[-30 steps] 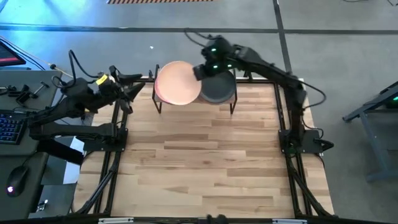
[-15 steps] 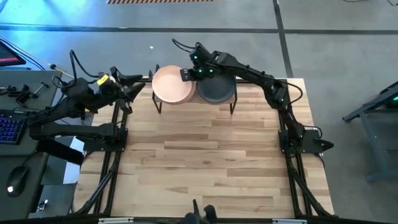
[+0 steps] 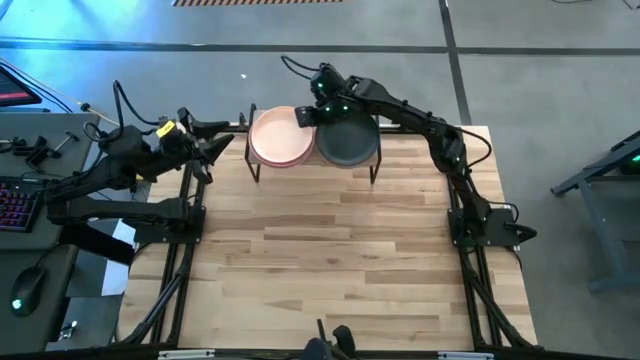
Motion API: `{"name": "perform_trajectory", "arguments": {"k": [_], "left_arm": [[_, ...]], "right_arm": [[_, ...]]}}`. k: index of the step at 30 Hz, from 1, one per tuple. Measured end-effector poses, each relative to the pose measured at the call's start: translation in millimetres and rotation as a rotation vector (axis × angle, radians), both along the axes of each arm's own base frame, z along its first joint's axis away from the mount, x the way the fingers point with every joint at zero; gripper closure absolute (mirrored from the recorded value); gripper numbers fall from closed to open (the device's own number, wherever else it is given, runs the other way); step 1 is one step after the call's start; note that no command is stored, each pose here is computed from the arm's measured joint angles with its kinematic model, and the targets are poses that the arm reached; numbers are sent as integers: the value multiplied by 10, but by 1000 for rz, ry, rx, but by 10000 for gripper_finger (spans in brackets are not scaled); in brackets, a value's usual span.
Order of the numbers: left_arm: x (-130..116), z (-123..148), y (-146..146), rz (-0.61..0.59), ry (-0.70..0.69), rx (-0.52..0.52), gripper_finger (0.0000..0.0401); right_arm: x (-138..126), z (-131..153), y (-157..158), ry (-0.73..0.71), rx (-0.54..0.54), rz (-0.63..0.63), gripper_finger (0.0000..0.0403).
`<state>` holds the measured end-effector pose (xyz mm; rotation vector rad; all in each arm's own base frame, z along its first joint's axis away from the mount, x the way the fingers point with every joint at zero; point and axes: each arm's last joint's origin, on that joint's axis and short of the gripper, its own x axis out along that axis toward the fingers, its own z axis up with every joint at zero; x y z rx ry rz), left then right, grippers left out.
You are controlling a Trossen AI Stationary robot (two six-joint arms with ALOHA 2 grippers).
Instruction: Place and stack plates onto a shelf
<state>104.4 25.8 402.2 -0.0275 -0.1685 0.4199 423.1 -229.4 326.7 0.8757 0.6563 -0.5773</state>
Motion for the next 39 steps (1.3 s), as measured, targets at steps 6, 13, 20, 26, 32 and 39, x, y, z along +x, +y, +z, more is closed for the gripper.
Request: {"name": "perform_trajectory", "arguments": {"k": [6, 13, 20, 26, 32, 39], "left_arm": [[-53, 14, -7, 16, 4, 48, 245], [-168, -154, -33, -12, 19, -5, 245], [-209, -719, -46, -62, -156, -128, 268], [-125, -1181, -53, -153, -244, -190, 373], [5, -1676, -103, -210, -319, -264, 399], [3, -1997, -124, -125, -316, -284, 401]], "right_arm": [[-220, 368, 117, -10, -106, 90, 245], [-614, 744, 615, 199, -243, 233, 232], [-979, 949, 1145, 251, -316, 279, 234], [-1580, 823, 1547, 175, -281, 178, 300], [-2251, 639, 1883, -71, -244, 63, 388], [-2797, 358, 2162, -285, -240, 80, 398]]}}
